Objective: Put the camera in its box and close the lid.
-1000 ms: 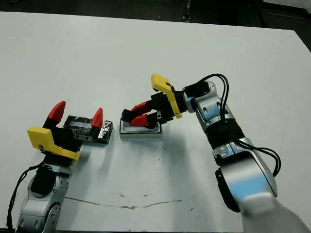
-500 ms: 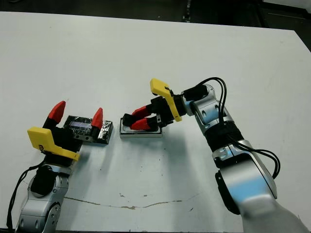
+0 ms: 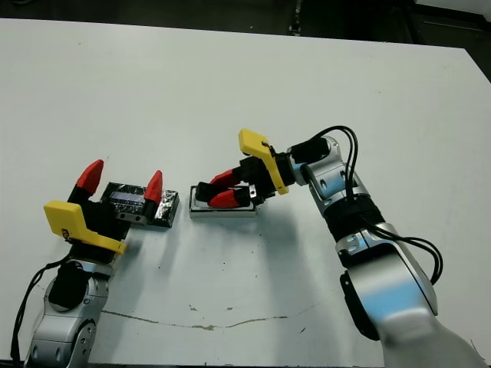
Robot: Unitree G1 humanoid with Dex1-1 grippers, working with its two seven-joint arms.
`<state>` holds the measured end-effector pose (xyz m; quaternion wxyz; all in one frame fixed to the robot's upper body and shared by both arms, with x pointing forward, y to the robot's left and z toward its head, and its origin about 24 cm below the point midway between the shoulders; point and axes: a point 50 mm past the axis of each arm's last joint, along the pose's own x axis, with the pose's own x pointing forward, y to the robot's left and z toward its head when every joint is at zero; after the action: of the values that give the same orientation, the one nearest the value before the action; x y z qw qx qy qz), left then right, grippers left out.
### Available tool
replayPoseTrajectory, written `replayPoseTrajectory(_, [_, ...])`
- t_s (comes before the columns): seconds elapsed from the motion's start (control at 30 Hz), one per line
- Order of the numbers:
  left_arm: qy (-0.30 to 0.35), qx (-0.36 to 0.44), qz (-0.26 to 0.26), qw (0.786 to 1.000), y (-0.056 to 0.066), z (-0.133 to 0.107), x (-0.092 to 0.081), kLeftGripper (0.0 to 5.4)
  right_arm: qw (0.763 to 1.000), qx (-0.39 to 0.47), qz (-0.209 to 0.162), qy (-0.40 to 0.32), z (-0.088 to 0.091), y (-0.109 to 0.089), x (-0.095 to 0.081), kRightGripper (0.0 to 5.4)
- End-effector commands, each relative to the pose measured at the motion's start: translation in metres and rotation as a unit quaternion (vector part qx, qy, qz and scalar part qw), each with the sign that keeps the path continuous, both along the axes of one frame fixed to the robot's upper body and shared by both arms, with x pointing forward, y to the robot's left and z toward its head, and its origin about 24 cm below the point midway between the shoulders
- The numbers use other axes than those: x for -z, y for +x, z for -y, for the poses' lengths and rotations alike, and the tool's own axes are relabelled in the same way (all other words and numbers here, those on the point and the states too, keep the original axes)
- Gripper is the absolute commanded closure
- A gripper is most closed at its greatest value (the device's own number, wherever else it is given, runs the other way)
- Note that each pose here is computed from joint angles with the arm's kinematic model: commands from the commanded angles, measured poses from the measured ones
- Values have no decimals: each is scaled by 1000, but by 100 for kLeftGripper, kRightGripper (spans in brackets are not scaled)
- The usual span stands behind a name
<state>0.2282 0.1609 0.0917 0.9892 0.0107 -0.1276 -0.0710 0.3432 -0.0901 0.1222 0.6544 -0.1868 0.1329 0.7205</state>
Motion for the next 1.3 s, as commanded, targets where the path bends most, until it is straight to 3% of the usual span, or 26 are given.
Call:
replayPoseTrajectory(0.03, [-3, -5, -11, 1000, -2, -1, 5, 0, 999, 25, -3, -26, 15, 0, 9, 372])
replayPoseTrajectory(0.37, [-2, -4, -11, 1000, -2, -1, 6, 0, 998, 25, -20, -55, 15, 1, 9, 372])
replayPoseTrajectory(0.63, [-4, -4, -13, 1000, -3, -1, 6, 0, 998, 6, 3, -55, 13, 2, 5, 250])
replayPoseTrajectory(0.9, [-4, -1, -13, 1000, -3, -1, 6, 0, 999, -9, -9, -47, 16, 1, 5, 137])
replayPoseTrajectory(1.2, [-1, -4, -13, 1000, -2, -1, 6, 0, 999, -11, 28, -15, 26, 2, -11, 4])
replayPoseTrajectory(1.3, [-4, -2, -13, 1000, -2, -1, 7, 0, 1000, 3, 12, 16, 32, 3, -17, 1])
